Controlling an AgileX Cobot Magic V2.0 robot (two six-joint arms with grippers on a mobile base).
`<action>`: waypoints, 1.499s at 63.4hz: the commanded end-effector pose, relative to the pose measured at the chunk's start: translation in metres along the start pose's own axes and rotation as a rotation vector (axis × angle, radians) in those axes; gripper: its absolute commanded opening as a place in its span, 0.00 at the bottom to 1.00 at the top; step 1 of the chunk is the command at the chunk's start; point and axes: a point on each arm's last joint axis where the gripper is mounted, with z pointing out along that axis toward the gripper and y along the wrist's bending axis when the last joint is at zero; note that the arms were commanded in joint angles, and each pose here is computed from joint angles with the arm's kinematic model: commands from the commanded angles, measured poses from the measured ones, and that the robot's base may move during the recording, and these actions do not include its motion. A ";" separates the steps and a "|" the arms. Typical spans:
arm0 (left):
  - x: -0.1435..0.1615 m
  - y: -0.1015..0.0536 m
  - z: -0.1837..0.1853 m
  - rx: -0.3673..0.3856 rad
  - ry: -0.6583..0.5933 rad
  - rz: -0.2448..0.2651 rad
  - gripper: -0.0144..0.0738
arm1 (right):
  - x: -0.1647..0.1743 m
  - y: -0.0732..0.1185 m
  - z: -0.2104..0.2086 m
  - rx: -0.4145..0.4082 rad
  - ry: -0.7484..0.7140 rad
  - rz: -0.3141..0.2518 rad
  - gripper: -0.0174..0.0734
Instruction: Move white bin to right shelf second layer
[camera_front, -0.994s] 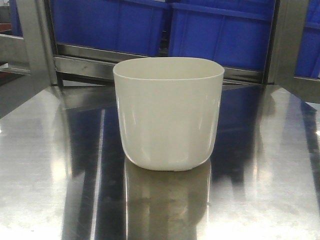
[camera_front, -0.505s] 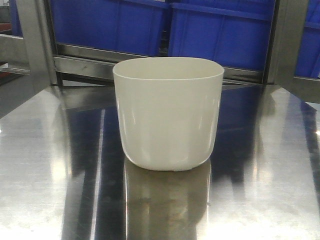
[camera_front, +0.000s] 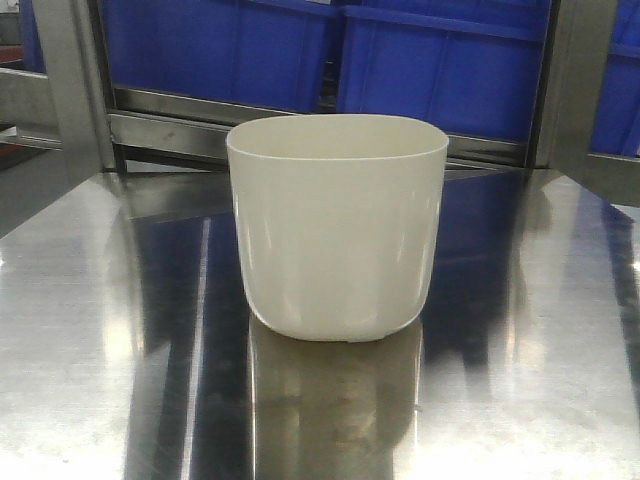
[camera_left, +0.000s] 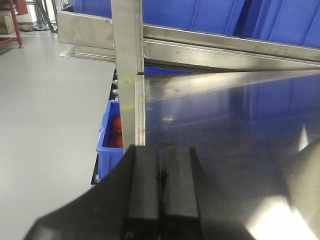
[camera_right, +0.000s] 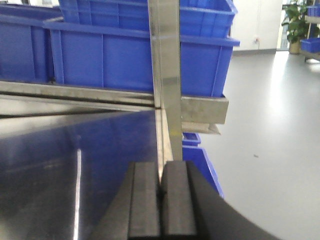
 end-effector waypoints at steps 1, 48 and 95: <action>0.000 0.000 0.001 0.008 -0.076 -0.007 0.26 | -0.013 0.002 -0.002 -0.026 -0.137 -0.013 0.25; 0.000 0.000 0.001 0.008 -0.076 -0.007 0.26 | -0.167 0.023 0.116 0.004 0.245 0.149 0.26; 0.000 0.000 0.001 0.008 -0.076 -0.007 0.26 | -0.133 0.202 0.263 -0.325 1.131 -0.166 0.81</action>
